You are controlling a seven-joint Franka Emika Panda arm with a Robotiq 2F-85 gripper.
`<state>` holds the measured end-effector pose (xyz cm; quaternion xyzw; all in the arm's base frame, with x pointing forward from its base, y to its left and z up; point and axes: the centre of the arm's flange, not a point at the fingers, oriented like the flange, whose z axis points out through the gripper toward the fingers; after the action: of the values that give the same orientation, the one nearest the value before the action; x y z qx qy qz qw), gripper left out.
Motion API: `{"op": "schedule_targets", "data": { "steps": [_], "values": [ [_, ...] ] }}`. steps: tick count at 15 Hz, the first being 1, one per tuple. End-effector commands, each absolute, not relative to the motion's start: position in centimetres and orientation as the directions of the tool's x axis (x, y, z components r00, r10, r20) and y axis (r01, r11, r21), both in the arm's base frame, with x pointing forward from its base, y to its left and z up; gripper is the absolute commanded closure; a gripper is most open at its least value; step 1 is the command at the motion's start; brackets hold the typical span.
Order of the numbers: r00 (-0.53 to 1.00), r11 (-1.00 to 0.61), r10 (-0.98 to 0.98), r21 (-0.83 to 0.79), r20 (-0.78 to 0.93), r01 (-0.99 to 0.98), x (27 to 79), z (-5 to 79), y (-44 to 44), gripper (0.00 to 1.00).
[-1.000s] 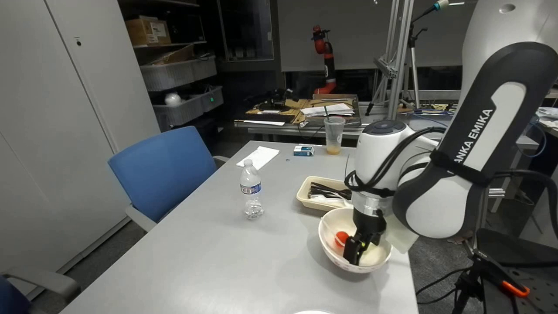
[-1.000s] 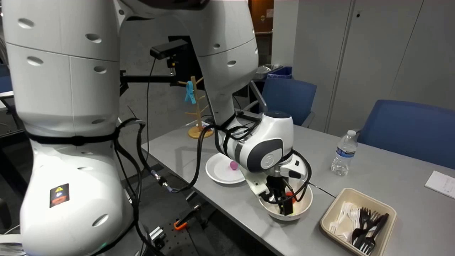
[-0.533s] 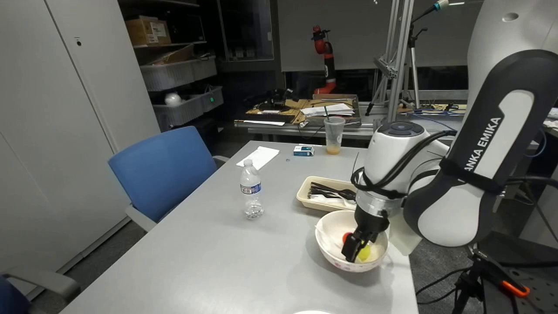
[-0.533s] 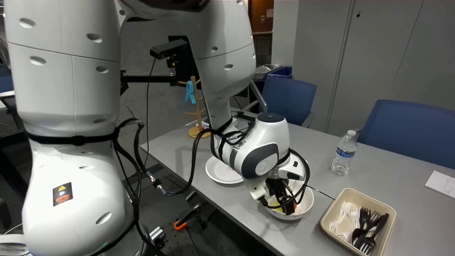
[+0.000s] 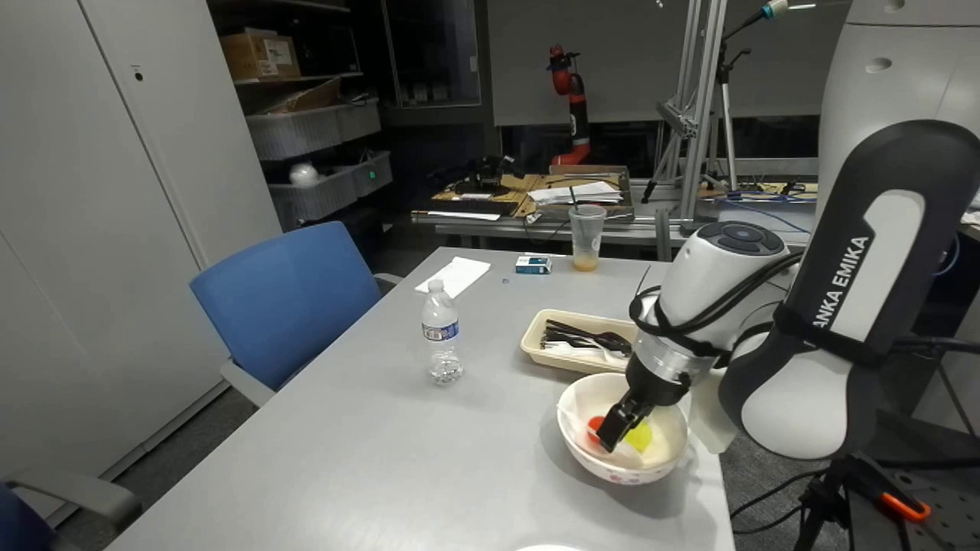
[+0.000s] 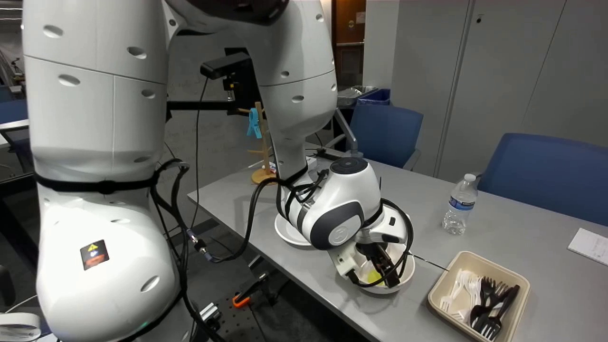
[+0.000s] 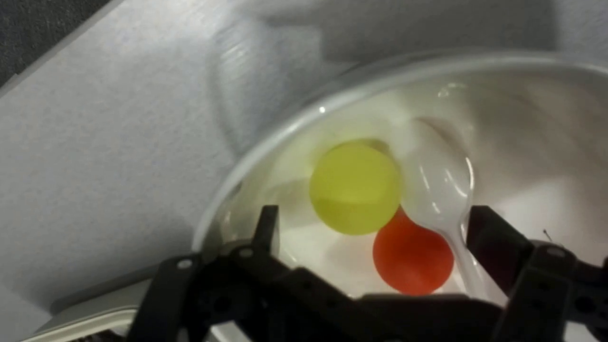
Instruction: Pick the red ball and put it in the bowl
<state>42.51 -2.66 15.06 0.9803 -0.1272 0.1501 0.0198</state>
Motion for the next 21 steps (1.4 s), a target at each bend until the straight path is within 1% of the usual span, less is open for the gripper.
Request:
{"op": "schedule_targets", "data": {
  "steps": [1,2,3,14,21],
  "values": [
    [0.908,-0.972,-0.222,-0.005,0.354,-0.236,42.0,13.7,-2.1,0.00],
    [0.903,-0.972,-0.221,-0.012,0.368,-0.233,42.1,13.7,-2.0,0.00],
    [0.910,-0.970,-0.231,-0.005,0.345,-0.244,42.6,15.0,-2.4,0.00],
    [0.908,-0.969,-0.234,-0.009,0.348,-0.246,42.6,14.9,-2.2,0.00],
    [0.887,-0.965,-0.243,-0.005,0.393,-0.262,43.6,18.6,-2.2,0.00]
  ]
}}
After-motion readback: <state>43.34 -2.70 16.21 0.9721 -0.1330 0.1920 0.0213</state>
